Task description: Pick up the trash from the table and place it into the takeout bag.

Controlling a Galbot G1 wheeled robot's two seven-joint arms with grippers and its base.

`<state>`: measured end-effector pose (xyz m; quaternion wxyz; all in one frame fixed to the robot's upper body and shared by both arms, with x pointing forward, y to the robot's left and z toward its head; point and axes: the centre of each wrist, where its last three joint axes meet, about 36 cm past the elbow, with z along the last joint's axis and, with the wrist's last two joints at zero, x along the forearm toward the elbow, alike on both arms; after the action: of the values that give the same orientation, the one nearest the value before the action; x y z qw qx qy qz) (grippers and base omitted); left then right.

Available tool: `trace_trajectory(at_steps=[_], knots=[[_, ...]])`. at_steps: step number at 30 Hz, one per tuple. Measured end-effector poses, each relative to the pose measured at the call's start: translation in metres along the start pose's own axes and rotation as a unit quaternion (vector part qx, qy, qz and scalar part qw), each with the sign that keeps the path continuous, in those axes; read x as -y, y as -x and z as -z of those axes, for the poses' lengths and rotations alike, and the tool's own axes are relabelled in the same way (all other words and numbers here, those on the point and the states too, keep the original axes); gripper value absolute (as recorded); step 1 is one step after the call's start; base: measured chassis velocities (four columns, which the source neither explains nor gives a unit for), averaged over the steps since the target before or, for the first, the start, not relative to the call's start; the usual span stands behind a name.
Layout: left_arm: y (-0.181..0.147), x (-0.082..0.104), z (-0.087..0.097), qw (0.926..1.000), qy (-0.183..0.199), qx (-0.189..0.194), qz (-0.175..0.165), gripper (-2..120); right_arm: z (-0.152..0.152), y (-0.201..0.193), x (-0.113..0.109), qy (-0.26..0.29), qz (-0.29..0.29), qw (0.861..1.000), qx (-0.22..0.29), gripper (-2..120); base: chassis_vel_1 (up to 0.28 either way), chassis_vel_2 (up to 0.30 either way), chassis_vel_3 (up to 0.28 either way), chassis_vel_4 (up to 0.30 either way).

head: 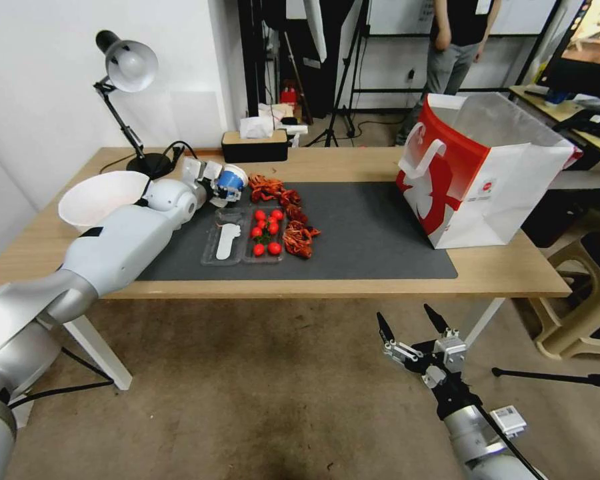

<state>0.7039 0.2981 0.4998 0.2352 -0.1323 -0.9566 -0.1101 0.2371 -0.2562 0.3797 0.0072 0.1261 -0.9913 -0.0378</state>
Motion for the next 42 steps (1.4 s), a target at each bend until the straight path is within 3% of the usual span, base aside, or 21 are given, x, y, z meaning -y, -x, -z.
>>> trace_trajectory(at_steps=[2,7,9,17,18,20,24,26,27,28,31,32,34,35,36,38,39,41,42], knots=[[0.001,0.0,0.0,0.9999,-0.005,-0.01,-0.007,90,0.0,0.0,0.0,-0.001,0.001,1.0,-0.001,100,0.0,0.0,0.0,0.0],[0.003,0.001,-0.001,0.9998,-0.008,-0.018,-0.009,80,0.0,0.0,0.0,-0.002,0.001,1.0,-0.001,100,0.0,0.0,0.0,0.0],[0.004,0.003,-0.001,0.9997,-0.01,-0.022,-0.008,67,0.0,0.0,0.001,-0.002,0.001,1.0,-0.001,100,0.0,0.0,0.0,0.0],[0.003,0.003,-0.001,0.9998,-0.015,-0.016,-0.003,40,-0.001,-0.001,0.0,-0.002,0.001,1.0,-0.003,100,0.0,0.0,0.0,0.0],[0.002,0.001,-0.002,0.9998,-0.017,-0.012,-0.002,32,-0.001,-0.002,0.0,-0.002,0.001,1.0,-0.003,100,0.0,0.0,0.0,0.0],[0.002,0.0,-0.003,0.9998,-0.021,-0.007,-0.002,30,-0.001,-0.002,-0.001,-0.002,0.002,1.0,-0.003,100,0.0,0.0,0.0,0.0],[-0.006,0.001,0.003,0.9986,-0.033,0.038,-0.014,20,0.0,-0.002,-0.002,-0.002,0.002,1.0,-0.002,100,0.0,0.0,0.0,0.0],[-0.019,0.015,0.022,0.9939,-0.043,0.087,-0.052,14,0.0,-0.003,-0.003,-0.002,0.002,1.0,-0.003,100,0.0,0.0,0.0,0.0],[-0.028,0.041,0.048,0.986,-0.048,0.13,-0.093,11,0.0,-0.003,-0.003,-0.003,0.001,1.0,-0.002,100,0.0,0.0,0.0,0.0],[-0.028,0.041,0.048,0.986,-0.048,0.13,-0.093,11,0.0,-0.003,-0.003,-0.003,0.001,1.0,-0.002,100,0.0,0.0,0.0,0.0],[-0.041,0.105,0.1,0.9644,-0.054,0.189,-0.177,4,0.0,-0.004,-0.005,-0.003,0.0,1.0,-0.003,100,0.0,0.0,0.0,0.0],[-0.041,0.105,0.1,0.9644,-0.054,0.189,-0.177,4,0.0,-0.004,-0.005,-0.003,0.0,1.0,-0.003,100,0.0,0.0,0.0,0.0],[-0.048,0.135,0.126,0.9536,-0.054,0.209,-0.21,3,0.0,-0.005,-0.005,-0.004,-0.001,1.0,-0.003,100,0.0,0.0,0.0,0.0],[-0.053,0.158,0.15,0.9454,-0.051,0.222,-0.233,3,0.0,-0.005,-0.005,-0.004,-0.002,1.0,-0.003,100,0.0,0.0,0.0,0.0],[-0.053,0.158,0.15,0.9454,-0.051,0.222,-0.233,3,0.0,-0.005,-0.005,-0.004,-0.002,1.0,-0.003,100,0.0,0.0,0.0,0.0],[-0.057,0.182,0.178,0.9377,-0.042,0.236,-0.251,3,0.0,-0.005,-0.005,-0.004,-0.004,1.0,-0.003,100,0.0,0.0,0.0,0.0],[-0.057,0.182,0.178,0.9377,-0.042,0.236,-0.251,3,0.0,-0.005,-0.005,-0.004,-0.004,1.0,-0.003,100,0.0,0.0,0.0,0.0],[-0.059,0.204,0.207,0.9325,-0.029,0.247,-0.262,3,0.0,-0.005,-0.005,-0.003,-0.005,1.0,-0.002,100,0.0,0.0,0.0,0.0],[-0.06,0.209,0.212,0.9315,-0.026,0.249,-0.264,3,0.0,-0.005,-0.005,-0.003,-0.005,1.0,-0.002,100,0.0,0.0,0.0,0.0]])
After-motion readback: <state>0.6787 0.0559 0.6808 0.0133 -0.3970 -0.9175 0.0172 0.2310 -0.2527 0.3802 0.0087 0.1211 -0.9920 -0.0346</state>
